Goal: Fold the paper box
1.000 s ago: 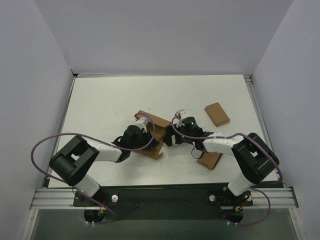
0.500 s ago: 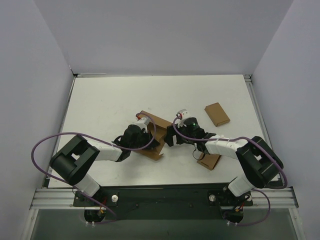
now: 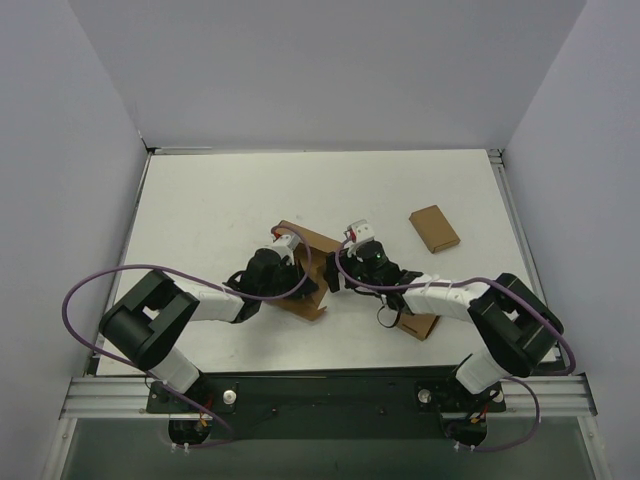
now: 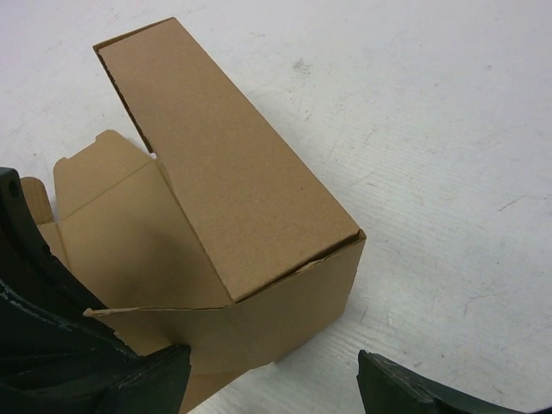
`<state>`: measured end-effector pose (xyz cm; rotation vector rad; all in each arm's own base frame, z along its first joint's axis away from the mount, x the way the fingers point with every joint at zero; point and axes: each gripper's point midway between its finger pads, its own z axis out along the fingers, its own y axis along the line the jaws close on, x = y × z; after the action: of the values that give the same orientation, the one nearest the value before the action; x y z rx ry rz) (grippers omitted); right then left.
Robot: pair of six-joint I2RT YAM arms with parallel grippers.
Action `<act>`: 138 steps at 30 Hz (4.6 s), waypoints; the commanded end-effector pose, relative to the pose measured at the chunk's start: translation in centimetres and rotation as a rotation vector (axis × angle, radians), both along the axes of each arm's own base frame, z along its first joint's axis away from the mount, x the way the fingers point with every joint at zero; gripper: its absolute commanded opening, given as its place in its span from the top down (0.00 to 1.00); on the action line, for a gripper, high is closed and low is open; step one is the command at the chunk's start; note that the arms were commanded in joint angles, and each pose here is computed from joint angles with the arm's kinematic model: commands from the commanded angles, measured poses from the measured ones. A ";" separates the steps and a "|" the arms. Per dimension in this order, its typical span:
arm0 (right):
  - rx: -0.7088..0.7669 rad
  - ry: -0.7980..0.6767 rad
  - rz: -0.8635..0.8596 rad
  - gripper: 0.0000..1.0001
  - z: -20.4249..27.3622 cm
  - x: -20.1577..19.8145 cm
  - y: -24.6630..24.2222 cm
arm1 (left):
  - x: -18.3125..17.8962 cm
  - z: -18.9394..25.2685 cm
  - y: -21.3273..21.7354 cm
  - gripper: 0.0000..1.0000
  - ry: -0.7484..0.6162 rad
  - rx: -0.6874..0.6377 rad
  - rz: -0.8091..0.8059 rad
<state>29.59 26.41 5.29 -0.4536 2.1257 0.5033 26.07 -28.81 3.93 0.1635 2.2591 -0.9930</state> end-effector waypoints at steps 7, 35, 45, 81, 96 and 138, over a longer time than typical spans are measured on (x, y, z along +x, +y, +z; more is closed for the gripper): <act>0.093 -0.158 -0.174 0.25 4.2 3.8 0.3 | -3.5 -3.6 1.1 0.99 0.145 0.075 -0.055; 0.090 -0.050 -0.310 0.29 2.0 4.1 0.0 | -3.2 -3.0 0.5 0.99 0.133 0.057 -0.059; 0.005 -0.016 -0.387 0.43 0.3 4.2 -1.1 | -2.9 -2.6 0.3 0.99 0.120 0.054 -0.058; -0.168 -0.147 -0.400 0.89 -0.1 2.3 -2.8 | 0.9 12.9 5.9 0.37 -0.155 -0.067 0.104; -0.191 -0.215 -0.399 0.89 0.2 1.2 -2.3 | 3.1 7.7 10.0 0.28 -0.061 0.003 0.317; -0.233 -0.271 -0.467 0.91 -1.3 -0.8 -3.9 | 4.1 6.2 9.8 0.48 -0.097 -0.148 0.352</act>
<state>29.32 23.54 4.82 -0.1490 1.9371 -0.0241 29.48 -19.00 9.50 -0.2491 2.0781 -0.9201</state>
